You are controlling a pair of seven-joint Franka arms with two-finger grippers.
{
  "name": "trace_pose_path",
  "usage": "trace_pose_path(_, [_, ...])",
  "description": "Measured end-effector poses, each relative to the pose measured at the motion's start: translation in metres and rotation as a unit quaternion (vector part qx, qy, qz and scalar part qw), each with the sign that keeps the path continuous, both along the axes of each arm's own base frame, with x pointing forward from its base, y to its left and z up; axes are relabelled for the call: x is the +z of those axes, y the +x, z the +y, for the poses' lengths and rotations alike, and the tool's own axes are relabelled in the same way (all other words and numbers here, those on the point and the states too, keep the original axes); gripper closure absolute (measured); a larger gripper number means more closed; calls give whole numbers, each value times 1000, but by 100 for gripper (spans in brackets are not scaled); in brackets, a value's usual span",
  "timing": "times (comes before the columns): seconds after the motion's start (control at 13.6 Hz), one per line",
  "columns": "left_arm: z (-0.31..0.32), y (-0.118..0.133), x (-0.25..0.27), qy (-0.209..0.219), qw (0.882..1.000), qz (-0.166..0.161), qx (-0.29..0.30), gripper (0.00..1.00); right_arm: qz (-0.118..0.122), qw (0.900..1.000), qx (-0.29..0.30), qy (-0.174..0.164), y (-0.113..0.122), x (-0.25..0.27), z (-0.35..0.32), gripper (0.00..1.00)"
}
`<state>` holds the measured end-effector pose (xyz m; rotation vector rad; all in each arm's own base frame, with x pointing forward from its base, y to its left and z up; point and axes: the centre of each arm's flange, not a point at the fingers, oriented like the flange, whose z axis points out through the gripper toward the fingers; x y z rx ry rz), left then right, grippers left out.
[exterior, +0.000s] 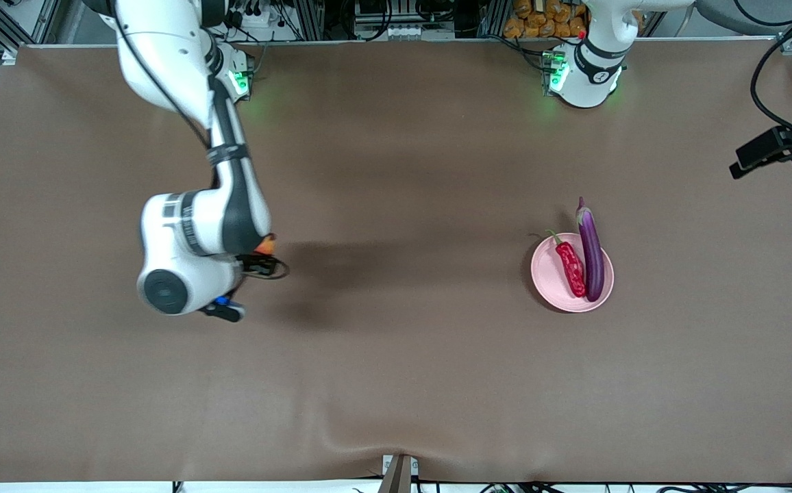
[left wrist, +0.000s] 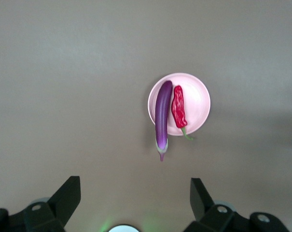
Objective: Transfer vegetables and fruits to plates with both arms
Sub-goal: 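Grasp the apple with the right gripper while the left gripper withdraws, then place the apple on the green plate and open the right gripper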
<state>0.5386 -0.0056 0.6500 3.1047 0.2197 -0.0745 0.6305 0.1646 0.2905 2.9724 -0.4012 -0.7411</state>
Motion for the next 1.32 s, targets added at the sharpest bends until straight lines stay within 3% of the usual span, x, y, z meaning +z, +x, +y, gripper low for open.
trace_pose_path(0.22, [-5,-21,-2,-3,1000,-3,-6,0,-34,998,50,20,-2,-32,-66,16])
trace_pose_path(0.52, [-31,-25,-1,3,1000,-13,-28,0,-64,996,53,6,-17,-76,-96,16])
trace_pose_path(0.81, [-38,-25,-1,5,999,-15,-34,0,-68,996,50,11,-21,-83,-92,16])
trace_pose_path(0.96, [-29,-25,-1,3,999,-14,-29,0,-68,996,51,12,-21,-83,-89,1])
trace_pose_path(1.32, [-4,-23,5,1,999,-23,-38,0,-53,997,46,29,-14,-58,-89,0])
